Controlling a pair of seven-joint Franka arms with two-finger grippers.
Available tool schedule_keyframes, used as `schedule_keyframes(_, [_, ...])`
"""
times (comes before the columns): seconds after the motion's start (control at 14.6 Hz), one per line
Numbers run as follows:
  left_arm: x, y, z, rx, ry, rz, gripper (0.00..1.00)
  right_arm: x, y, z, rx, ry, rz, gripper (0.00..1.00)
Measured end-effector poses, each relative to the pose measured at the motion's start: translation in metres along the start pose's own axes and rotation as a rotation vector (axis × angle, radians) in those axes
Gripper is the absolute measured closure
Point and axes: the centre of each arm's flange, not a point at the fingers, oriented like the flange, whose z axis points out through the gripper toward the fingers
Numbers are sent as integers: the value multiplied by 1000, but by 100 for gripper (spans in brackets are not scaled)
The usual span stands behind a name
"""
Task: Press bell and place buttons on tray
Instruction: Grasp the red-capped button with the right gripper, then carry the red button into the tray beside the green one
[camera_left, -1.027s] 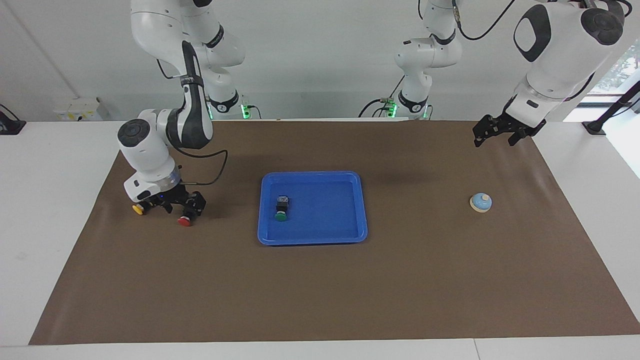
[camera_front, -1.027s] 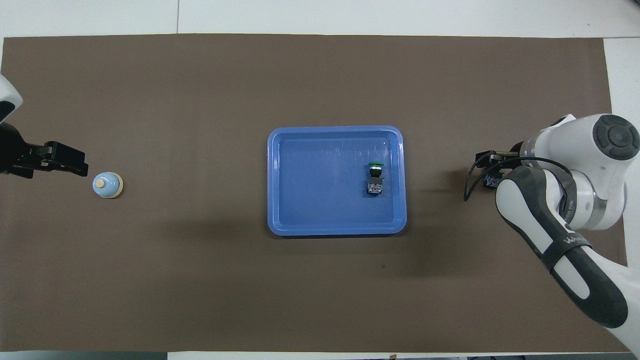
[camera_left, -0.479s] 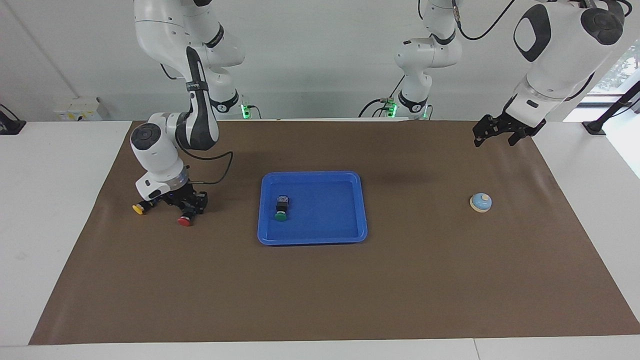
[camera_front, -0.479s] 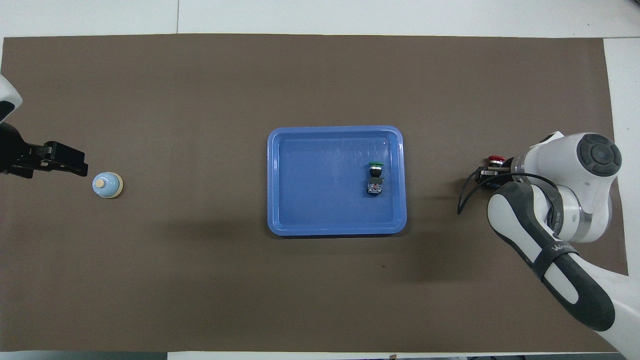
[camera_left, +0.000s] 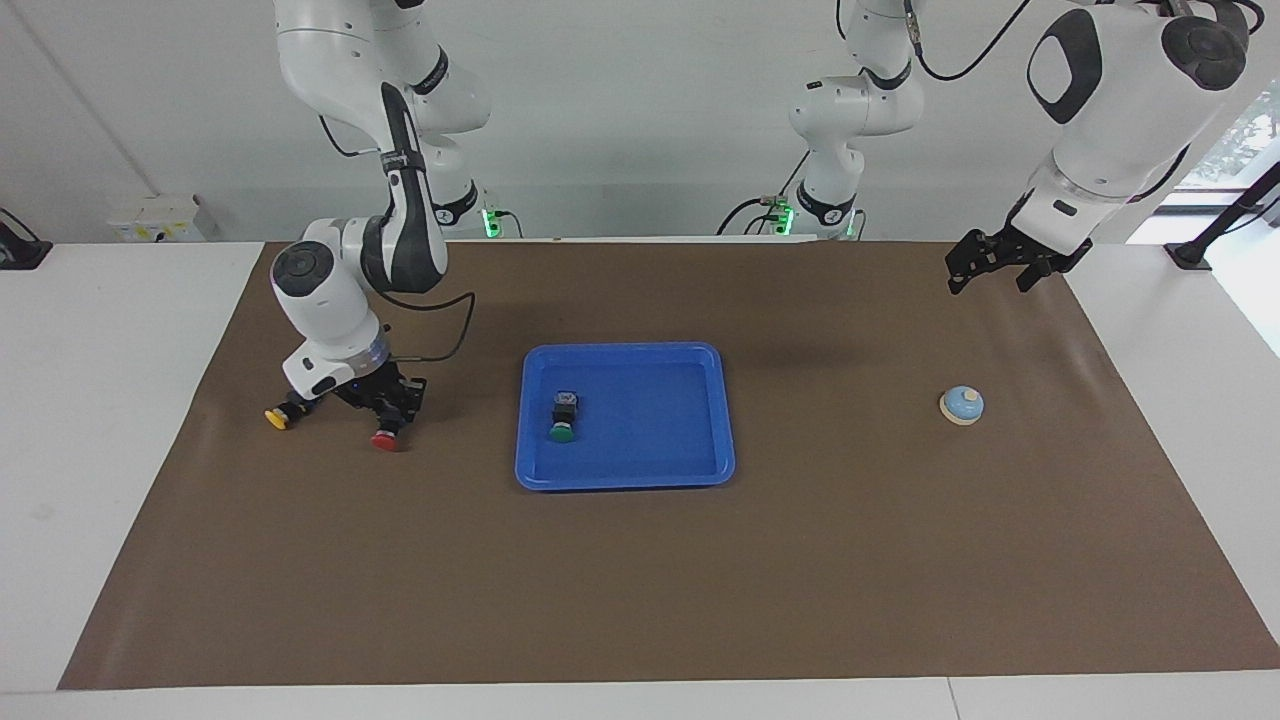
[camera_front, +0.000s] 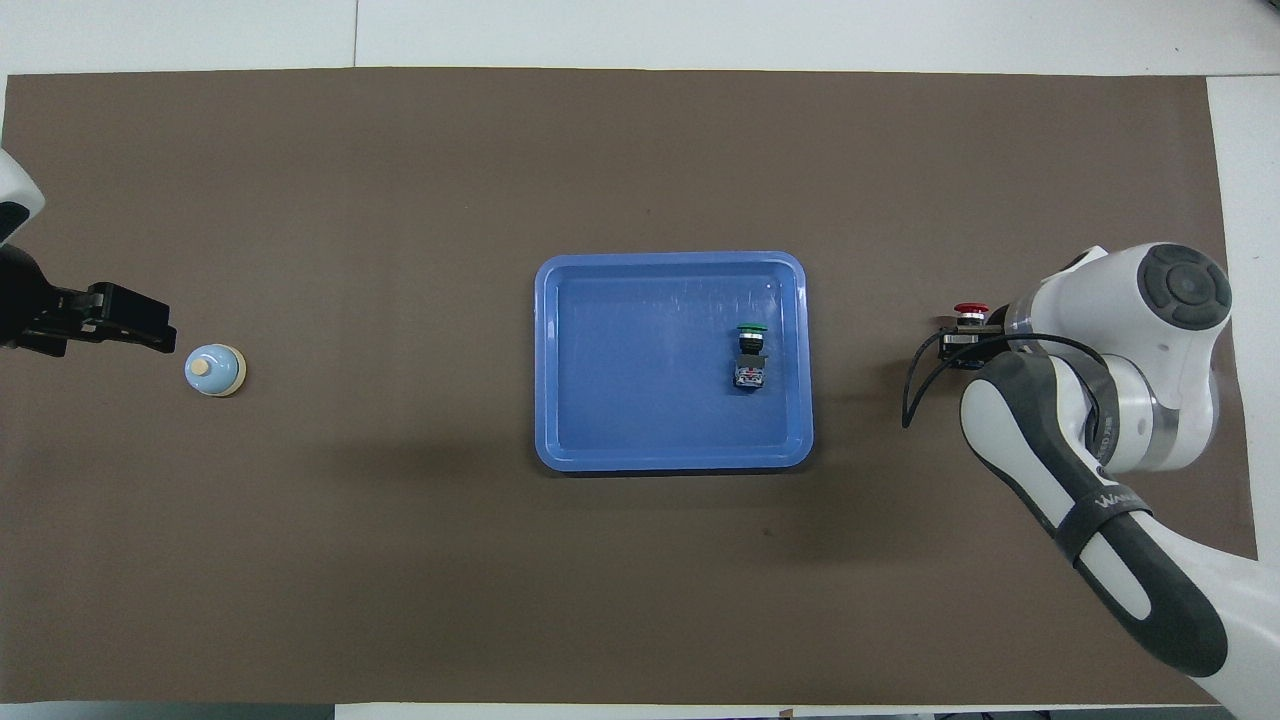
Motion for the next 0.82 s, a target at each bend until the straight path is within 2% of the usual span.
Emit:
schedule_keyframes(0.21, [0, 0, 0, 0, 0, 0, 0, 11, -88, -61, 4, 16, 7, 59])
schedule_keyframes(0.34, [0, 0, 0, 0, 0, 0, 0, -4, -163, -81, 11, 34, -22, 59])
schedule_keyframes(0.62, [0, 0, 0, 0, 0, 0, 0, -56, -281, -60, 16, 39, -9, 59])
schedule_keyframes(0.82, [0, 0, 0, 0, 0, 0, 0, -54, -302, -22, 25, 60, -6, 59])
